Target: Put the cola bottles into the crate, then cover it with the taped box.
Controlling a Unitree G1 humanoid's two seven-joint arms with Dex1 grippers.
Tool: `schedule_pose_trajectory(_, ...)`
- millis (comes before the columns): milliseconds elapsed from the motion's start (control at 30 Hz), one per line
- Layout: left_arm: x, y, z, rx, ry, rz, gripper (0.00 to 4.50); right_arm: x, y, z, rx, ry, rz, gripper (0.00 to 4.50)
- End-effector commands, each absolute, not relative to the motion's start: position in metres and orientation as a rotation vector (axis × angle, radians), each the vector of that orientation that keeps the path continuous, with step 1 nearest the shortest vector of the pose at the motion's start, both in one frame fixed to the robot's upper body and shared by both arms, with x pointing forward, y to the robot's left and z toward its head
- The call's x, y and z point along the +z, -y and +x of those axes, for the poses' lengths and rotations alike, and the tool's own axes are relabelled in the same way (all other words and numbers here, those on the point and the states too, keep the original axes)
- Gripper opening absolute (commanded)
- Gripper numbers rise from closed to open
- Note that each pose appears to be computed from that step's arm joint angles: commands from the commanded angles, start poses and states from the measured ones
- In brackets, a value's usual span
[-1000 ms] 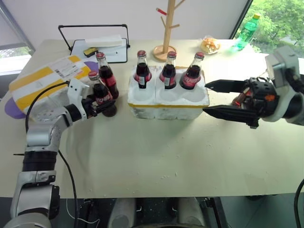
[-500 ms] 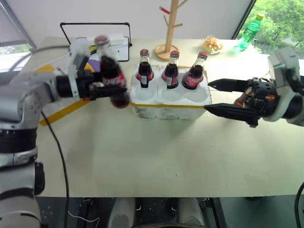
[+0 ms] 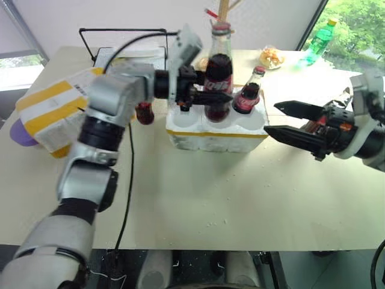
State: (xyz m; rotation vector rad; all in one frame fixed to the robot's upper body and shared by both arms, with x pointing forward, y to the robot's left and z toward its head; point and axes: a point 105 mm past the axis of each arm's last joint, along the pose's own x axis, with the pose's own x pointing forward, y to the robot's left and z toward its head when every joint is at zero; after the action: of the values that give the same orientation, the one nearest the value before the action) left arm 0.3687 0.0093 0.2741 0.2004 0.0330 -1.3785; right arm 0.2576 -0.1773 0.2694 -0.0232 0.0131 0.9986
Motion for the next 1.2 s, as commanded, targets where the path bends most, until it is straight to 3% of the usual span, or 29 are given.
schedule_pose_trajectory(33, 0.296, 0.006, 0.371, -1.372, 0.083, 0.275, 2.79, 0.279, 0.176, 0.250, 0.986, 0.049, -0.057, 4.50)
schedule_pose_trajectory(600, 0.239, 0.015, 0.388, -1.300, -0.029, 0.307, 2.79, 0.258, 0.187, 0.260, 0.894, -0.021, -0.176, 4.50)
schedule_pose_trajectory(667, 0.234, 0.011, 0.393, -1.264, -0.039, 0.279, 3.84, 0.259, 0.189, 0.264, 0.878, -0.021, -0.174, 4.50)
schedule_pose_trajectory(733, 0.235, 0.009, 0.392, -1.261, -0.038, 0.250, 4.44, 0.257, 0.190, 0.264, 0.878, -0.029, -0.188, 4.50)
schedule_pose_trajectory(933, 0.246, 0.002, 0.383, -1.255, -0.002, 0.269, 4.44, 0.256, 0.190, 0.268, 0.889, -0.029, -0.189, 4.50)
schedule_pose_trajectory(1200, 0.294, -0.058, 0.342, -1.154, 0.085, 0.184, 4.44, 0.258, 0.181, 0.276, 0.931, -0.014, -0.189, 4.50)
